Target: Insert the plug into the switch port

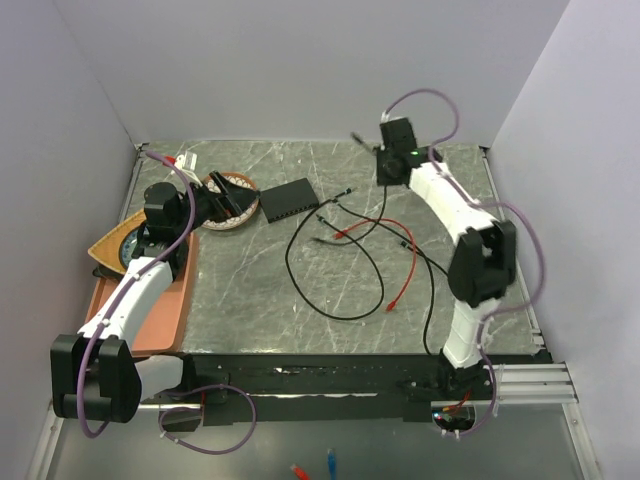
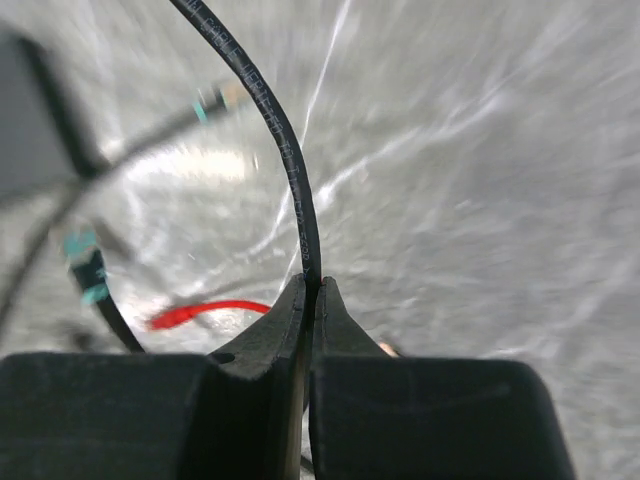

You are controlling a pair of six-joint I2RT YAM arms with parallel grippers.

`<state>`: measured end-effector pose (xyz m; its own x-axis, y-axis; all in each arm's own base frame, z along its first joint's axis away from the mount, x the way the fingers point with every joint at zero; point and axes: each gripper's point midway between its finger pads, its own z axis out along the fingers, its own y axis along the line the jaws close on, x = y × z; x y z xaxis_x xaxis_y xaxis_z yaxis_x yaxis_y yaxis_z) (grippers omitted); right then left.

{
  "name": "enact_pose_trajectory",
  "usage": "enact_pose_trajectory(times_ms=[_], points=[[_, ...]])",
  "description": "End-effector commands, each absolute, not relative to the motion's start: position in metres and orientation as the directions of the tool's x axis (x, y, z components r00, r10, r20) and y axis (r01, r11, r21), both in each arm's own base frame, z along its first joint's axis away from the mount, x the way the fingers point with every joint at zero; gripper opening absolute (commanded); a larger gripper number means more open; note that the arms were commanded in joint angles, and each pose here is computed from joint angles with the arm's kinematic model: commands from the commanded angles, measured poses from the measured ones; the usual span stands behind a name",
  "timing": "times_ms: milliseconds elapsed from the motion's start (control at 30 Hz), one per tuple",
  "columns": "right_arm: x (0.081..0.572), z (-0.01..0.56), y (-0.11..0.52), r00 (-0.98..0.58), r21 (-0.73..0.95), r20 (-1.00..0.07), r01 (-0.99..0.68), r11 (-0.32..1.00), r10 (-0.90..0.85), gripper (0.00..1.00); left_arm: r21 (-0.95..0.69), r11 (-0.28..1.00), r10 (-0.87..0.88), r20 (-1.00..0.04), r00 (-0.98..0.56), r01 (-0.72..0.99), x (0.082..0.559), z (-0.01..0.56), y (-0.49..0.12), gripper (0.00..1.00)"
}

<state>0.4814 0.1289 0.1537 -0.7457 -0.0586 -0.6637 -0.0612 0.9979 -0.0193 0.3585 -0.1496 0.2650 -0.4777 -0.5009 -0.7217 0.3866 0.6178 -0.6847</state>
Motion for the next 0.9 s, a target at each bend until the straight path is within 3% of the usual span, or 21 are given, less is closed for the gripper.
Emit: enact_pose_trajectory(times_ms=[0,267,467,700,867], points=[[0.47,0.258,0.102,-0.555,-0.049,-0.832,0.033,0.998,-0.022,0.0,-0.666,0.608,-0.515,-0.745,-0.424,0.432,0.359,0.292,-0.149,0.96],[0.421,0.335,0.077,-0.351,-0.011,-0.936,0.085,0.996,0.019,0.0,-0.68,0.586,-0.526,-0.733,-0.432,0.44,0.356,0.292,-0.152,0.96],[0.382,0.343,0.134,-0.333,0.069,-0.943,-0.274,0.959,-0.028,0.0,-0.682,0.58,-0.525,-0.731,-0.436,0.445,0.354,0.292,-0.153,0.96],[0.334,0.272,0.216,-0.458,0.146,-0.863,-0.628,0.765,-0.212,0.0,-0.699,0.596,-0.546,-0.714,-0.438,0.397,0.356,0.289,-0.148,0.96],[0.328,0.185,0.239,-0.585,0.142,-0.708,-0.668,0.731,-0.397,0.03,-0.697,0.602,-0.544,-0.715,-0.439,0.389,0.356,0.287,-0.147,0.96]])
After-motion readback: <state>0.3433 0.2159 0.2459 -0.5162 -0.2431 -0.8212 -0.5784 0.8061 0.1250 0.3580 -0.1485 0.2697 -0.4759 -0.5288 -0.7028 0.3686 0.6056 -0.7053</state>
